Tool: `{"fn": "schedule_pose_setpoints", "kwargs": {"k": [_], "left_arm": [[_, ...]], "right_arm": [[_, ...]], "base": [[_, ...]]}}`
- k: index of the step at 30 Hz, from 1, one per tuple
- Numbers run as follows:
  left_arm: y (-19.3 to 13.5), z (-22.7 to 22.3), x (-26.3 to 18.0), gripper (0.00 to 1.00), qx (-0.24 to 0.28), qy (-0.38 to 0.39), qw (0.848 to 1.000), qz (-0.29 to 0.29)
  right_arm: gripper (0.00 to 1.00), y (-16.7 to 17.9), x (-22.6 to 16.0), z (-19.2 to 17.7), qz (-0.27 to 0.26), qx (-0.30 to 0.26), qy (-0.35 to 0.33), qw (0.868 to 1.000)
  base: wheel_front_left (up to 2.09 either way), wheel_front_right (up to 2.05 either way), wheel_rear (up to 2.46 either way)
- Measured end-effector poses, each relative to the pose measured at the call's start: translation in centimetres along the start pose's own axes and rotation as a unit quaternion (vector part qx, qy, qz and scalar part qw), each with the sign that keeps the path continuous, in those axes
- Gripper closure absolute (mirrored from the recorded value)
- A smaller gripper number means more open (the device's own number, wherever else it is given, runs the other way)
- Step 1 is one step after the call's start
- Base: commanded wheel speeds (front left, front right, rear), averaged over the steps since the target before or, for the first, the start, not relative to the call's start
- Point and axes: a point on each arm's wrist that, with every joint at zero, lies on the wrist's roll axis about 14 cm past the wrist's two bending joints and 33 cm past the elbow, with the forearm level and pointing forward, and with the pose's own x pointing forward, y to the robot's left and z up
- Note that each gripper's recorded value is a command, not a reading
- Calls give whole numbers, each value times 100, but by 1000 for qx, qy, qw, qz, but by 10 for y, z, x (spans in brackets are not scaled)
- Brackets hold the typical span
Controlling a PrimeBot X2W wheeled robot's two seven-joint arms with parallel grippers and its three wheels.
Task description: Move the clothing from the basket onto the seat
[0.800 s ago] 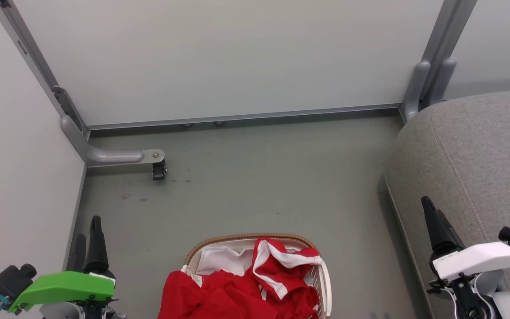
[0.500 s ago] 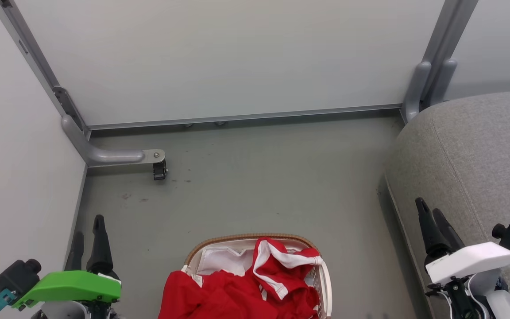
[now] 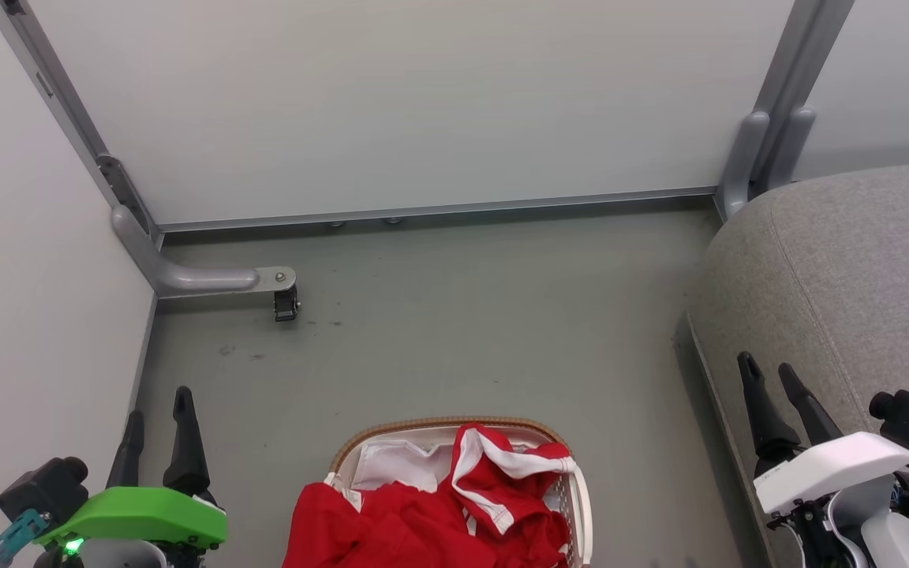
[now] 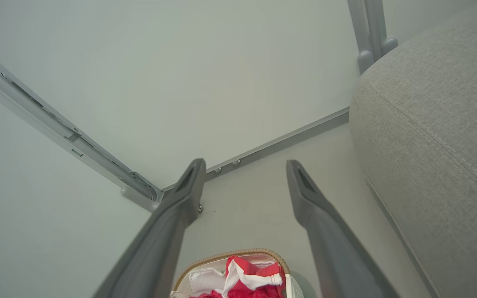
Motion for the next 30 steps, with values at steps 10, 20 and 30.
{"fn": "schedule_pose_setpoints", "kwargs": {"k": [10,20,30], "left_arm": [[-3,-1,-1,0,62,-1,998,-11],[-3,-3,-3,0,114,-2,993,-18],[-3,-7,-6,0,162,0,987,-23]], "right_arm": [[0,5,2,-1,13,-61,-1,998],[0,8,2,-3,23,-111,-2,994],[0,5,-2,-5,23,-153,-4,988]], "base": [[0,0,0],[0,0,0],[0,0,0]]}}
